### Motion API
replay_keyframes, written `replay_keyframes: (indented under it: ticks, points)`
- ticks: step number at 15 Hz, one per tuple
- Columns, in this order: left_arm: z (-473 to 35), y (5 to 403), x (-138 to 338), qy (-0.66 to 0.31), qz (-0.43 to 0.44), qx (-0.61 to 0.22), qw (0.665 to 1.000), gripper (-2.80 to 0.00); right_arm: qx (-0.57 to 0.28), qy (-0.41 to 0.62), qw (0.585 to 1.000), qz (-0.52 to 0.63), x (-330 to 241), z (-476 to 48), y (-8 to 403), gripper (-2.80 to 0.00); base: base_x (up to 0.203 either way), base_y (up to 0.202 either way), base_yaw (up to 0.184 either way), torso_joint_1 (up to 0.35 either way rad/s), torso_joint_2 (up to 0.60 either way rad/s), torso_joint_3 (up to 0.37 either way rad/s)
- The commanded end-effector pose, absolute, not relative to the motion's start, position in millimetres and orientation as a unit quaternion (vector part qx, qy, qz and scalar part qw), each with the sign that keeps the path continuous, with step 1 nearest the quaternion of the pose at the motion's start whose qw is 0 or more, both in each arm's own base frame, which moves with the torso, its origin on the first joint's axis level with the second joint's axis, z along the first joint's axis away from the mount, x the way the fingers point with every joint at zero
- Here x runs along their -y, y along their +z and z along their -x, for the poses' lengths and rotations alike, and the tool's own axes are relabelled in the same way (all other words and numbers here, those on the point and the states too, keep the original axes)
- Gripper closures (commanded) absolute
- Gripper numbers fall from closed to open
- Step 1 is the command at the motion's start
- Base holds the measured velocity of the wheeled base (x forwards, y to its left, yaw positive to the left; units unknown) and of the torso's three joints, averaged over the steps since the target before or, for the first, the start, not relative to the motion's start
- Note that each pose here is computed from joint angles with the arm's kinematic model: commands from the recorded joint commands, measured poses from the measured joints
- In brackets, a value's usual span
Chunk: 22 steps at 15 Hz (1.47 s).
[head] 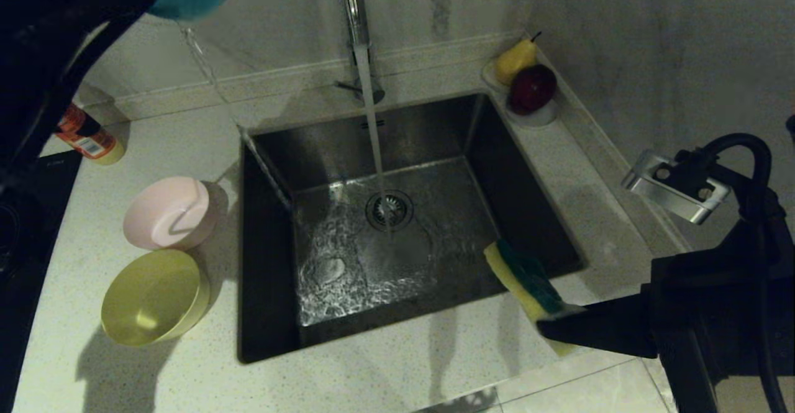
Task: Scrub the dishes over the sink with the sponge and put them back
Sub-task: Wash the bowl, then wipe the bowl
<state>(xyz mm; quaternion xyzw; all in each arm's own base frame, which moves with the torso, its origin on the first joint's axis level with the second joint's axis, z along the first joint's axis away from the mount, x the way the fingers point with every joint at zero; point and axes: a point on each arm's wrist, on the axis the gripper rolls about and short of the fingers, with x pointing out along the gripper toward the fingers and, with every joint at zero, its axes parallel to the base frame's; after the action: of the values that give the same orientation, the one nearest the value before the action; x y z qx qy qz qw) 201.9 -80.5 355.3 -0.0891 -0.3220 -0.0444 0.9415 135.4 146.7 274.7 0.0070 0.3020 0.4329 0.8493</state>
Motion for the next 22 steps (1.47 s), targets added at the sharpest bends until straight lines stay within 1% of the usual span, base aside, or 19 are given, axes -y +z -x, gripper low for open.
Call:
replay_keyframes:
  ticks: [1,3,5,7,9,11,14,17,22]
  points:
    - [-213.0,331.6,84.1,-0.037,0.087,0.223,0.97,0.0,-0.298,0.438,0.848,-0.007,-146.4,-133.6,276.7,0.0,0.0,0.0,0.0,0.0,0.0,0.0]
    - [-220.5,301.0,87.3,-0.044,0.091,0.102,0.99,0.0,-0.3,0.449,0.842,-0.01,-147.0,-132.7,277.2,0.0,0.0,0.0,0.0,0.0,0.0,0.0]
    - [-223.4,272.0,89.1,-0.048,0.074,-0.017,0.996,0.0,-0.299,0.464,0.834,-0.018,-149.8,-132.8,281.4,0.0,0.0,0.0,0.0,0.0,0.0,0.0]
    - [-222.0,257.1,89.3,-0.046,0.088,-0.075,0.992,0.0,-0.292,0.486,0.823,-0.023,-158.5,-129.9,292.7,0.0,0.0,0.0,0.0,0.0,0.0,0.0]
    - [-219.6,248.4,89.9,-0.045,0.087,-0.106,0.989,0.0,-0.296,0.489,0.82,-0.025,-164.5,-132.5,296.2,0.0,0.0,0.0,0.0,0.0,0.0,0.0]
    - [-212.0,239.9,97.9,-0.055,0.103,-0.162,0.98,0.0,-0.298,0.489,0.818,-0.045,-171.0,-136.9,309.2,0.0,0.0,0.0,0.0,0.0,0.0,0.0]
    - [-207.5,241.5,106.2,-0.071,0.124,-0.188,0.972,0.0,-0.32,0.498,0.802,-0.079,-185.4,-147.6,323.7,0.0,0.0,0.0,0.0,0.0,0.0,0.0]
    - [-201.8,244.7,107.4,-0.127,0.162,-0.205,0.957,0.0,-0.361,0.5,0.78,-0.104,-200.7,-159.0,336.1,0.0,0.0,0.0,0.0,0.0,0.0,0.0]
    - [-202.7,242.3,114.7,-0.141,0.157,-0.219,0.953,0.0,-0.438,0.473,0.746,-0.163,-232.5,-182.3,342.7,0.0,0.0,0.0,0.0,0.0,0.0,0.0]
